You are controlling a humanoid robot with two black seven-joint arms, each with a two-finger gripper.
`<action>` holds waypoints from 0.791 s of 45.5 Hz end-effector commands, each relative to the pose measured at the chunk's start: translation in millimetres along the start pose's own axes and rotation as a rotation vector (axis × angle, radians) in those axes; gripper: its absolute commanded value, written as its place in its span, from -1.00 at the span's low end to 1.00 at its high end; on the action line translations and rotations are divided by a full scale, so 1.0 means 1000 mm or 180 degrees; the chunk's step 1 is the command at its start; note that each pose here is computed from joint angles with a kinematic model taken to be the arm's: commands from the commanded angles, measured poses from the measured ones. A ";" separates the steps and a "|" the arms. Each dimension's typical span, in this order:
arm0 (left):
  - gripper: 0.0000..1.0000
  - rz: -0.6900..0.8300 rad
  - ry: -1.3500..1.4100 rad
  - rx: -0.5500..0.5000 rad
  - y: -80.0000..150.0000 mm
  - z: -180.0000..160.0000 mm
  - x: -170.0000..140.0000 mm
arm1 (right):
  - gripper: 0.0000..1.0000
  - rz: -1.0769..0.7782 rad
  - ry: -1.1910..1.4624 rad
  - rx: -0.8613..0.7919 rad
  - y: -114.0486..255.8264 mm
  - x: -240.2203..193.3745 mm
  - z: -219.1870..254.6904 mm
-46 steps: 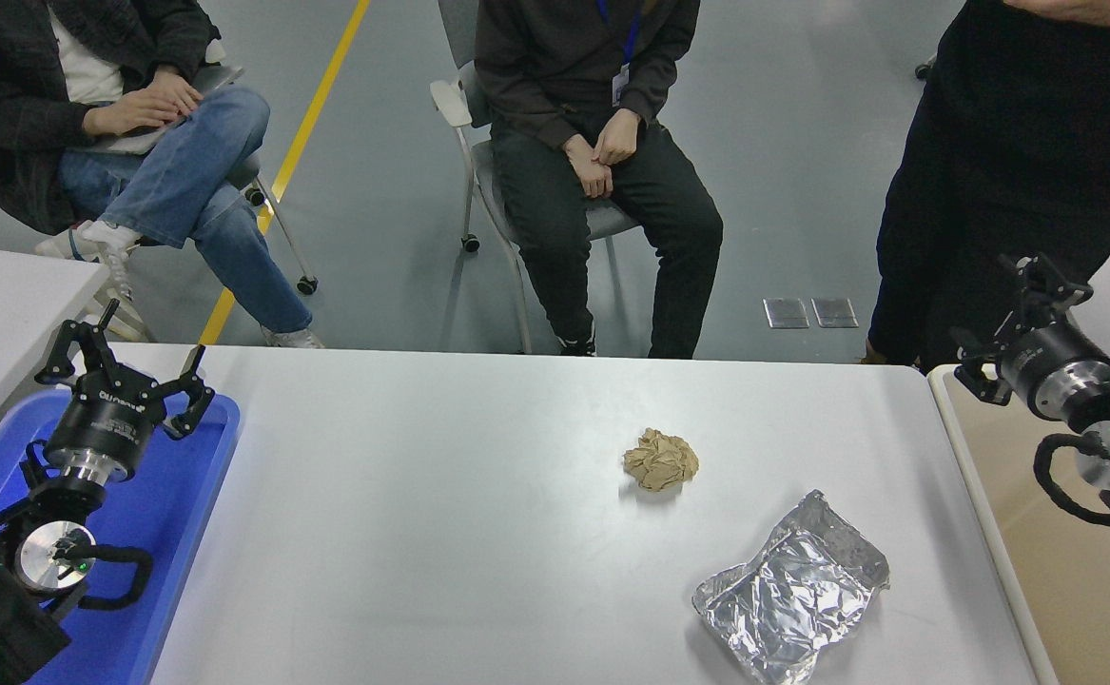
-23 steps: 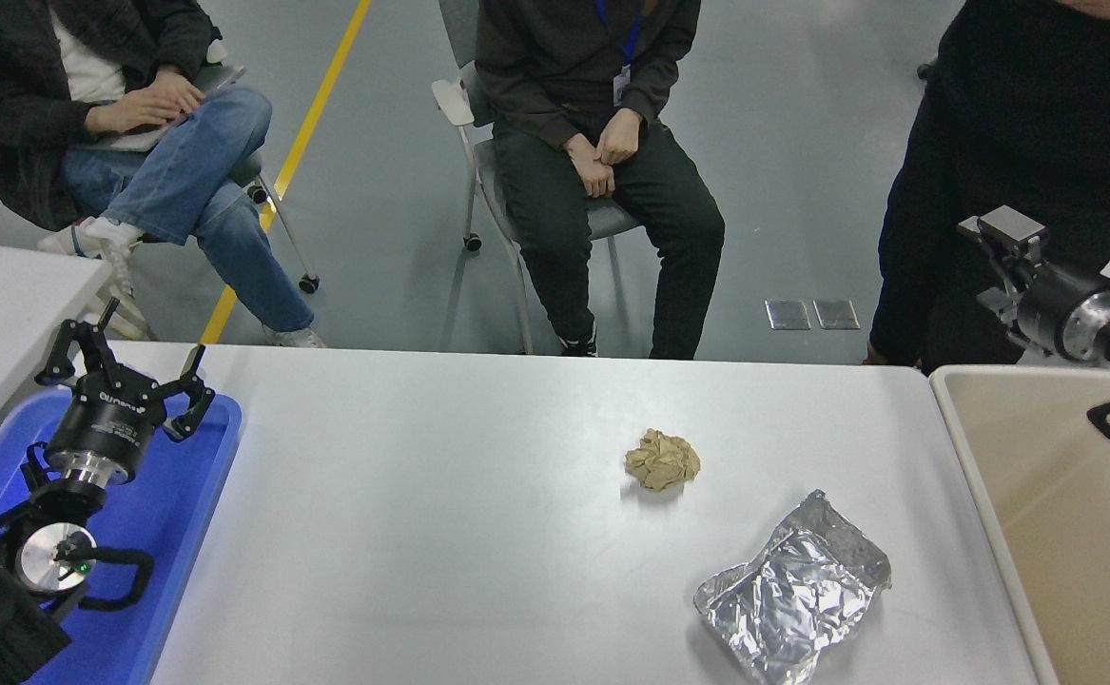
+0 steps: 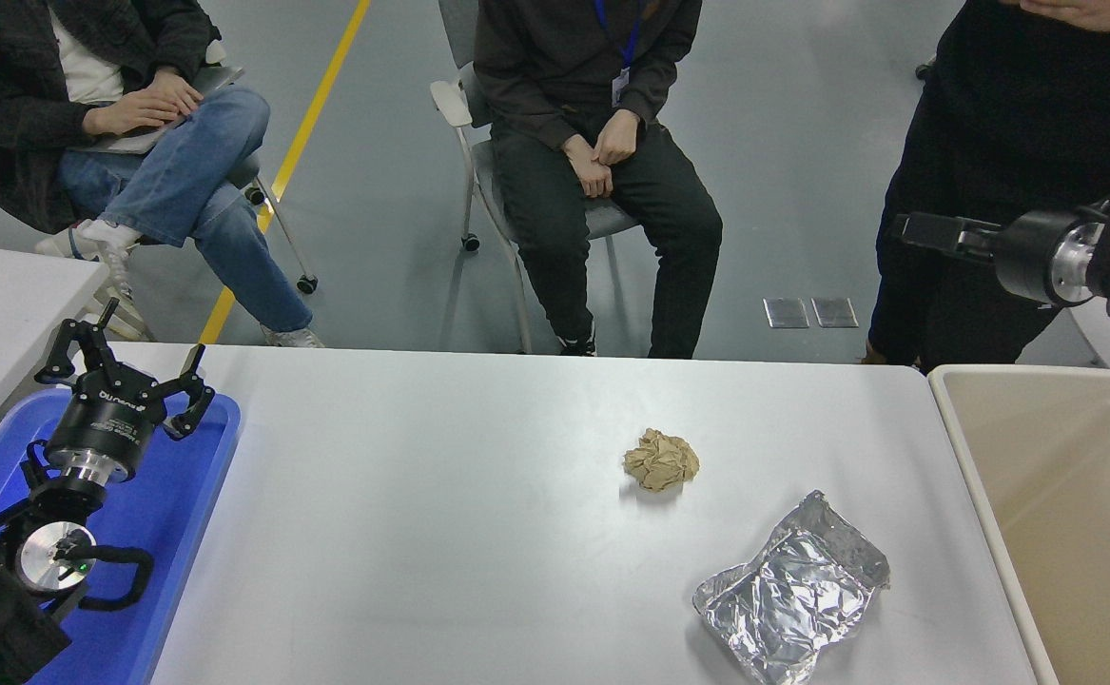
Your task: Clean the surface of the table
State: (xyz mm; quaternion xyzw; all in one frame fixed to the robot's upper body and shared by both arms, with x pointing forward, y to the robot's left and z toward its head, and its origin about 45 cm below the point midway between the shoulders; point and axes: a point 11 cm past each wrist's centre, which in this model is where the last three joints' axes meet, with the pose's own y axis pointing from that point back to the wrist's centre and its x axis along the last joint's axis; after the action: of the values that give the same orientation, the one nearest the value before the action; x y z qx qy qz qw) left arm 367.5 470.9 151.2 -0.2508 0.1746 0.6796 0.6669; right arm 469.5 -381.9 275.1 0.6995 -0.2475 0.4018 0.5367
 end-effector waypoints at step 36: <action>1.00 0.0000 0.0000 -0.0001 0.000 0.000 0.000 | 0.99 -0.1646 0.0968 0.0653 -0.026 -0.156 -0.042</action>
State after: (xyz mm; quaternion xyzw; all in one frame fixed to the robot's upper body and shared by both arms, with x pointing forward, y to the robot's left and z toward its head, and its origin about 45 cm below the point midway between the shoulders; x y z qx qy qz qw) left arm 367.5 470.9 151.2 -0.2508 0.1745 0.6796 0.6669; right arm 408.0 -352.2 153.5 0.7164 0.0066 0.3792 0.5856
